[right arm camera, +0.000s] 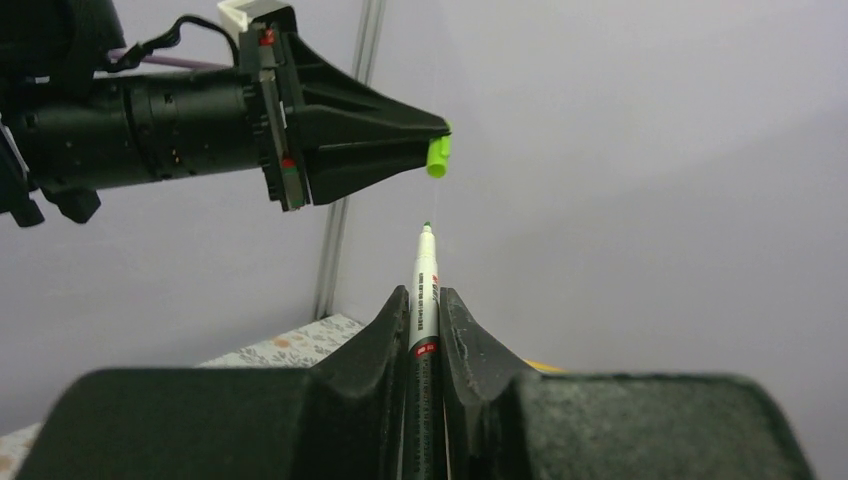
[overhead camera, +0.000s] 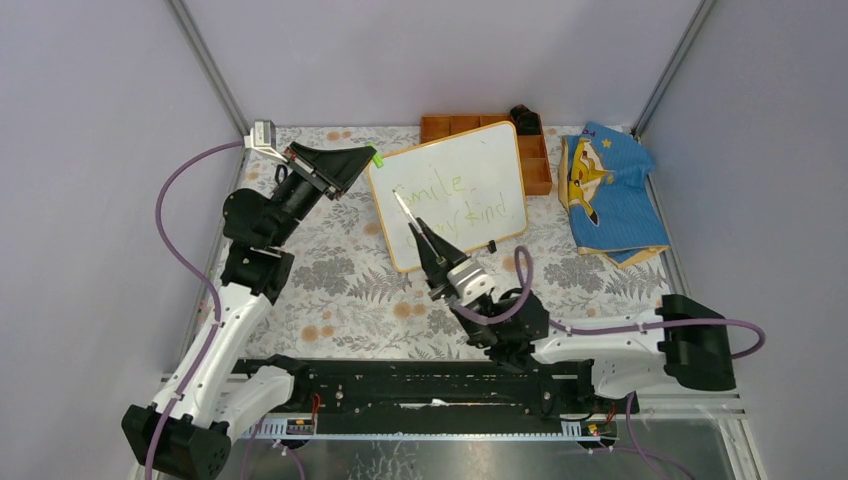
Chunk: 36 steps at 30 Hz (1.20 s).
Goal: Write a sentence on the whiteboard
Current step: Close the pen cap at the center of the board.
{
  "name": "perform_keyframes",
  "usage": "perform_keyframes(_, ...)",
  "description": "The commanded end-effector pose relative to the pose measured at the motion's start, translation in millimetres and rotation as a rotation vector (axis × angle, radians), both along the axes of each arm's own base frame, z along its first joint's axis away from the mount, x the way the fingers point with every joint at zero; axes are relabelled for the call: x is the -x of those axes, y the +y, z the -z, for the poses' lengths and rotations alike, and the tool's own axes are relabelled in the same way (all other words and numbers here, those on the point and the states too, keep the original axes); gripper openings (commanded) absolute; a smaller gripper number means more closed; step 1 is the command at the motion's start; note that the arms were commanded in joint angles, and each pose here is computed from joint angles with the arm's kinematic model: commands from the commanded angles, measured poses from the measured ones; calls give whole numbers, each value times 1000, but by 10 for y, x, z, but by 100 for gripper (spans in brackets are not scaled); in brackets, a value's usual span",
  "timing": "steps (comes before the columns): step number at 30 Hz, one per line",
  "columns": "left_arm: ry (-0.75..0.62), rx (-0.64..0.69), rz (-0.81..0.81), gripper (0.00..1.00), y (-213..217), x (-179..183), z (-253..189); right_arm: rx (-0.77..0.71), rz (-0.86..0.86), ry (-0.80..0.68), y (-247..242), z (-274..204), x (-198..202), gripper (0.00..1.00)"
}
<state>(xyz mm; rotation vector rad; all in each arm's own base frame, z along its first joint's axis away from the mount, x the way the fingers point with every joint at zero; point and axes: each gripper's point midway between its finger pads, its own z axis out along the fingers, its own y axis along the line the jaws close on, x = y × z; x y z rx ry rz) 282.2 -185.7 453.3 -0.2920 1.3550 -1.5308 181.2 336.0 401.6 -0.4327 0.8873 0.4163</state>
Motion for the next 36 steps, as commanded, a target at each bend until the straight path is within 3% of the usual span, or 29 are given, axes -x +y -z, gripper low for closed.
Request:
perform_keyframes(1,-102,59,55,0,-10,242,-268,-105,66,-107,-71,-368,81,0)
perform_keyframes(9,-102,51,54,0,1,311,-249,-128,95,-153,9,-417,133,0)
perform_keyframes(36,-79,51,73,0,-20,399,-136,-220,90,-96,-19,-576,89,0)
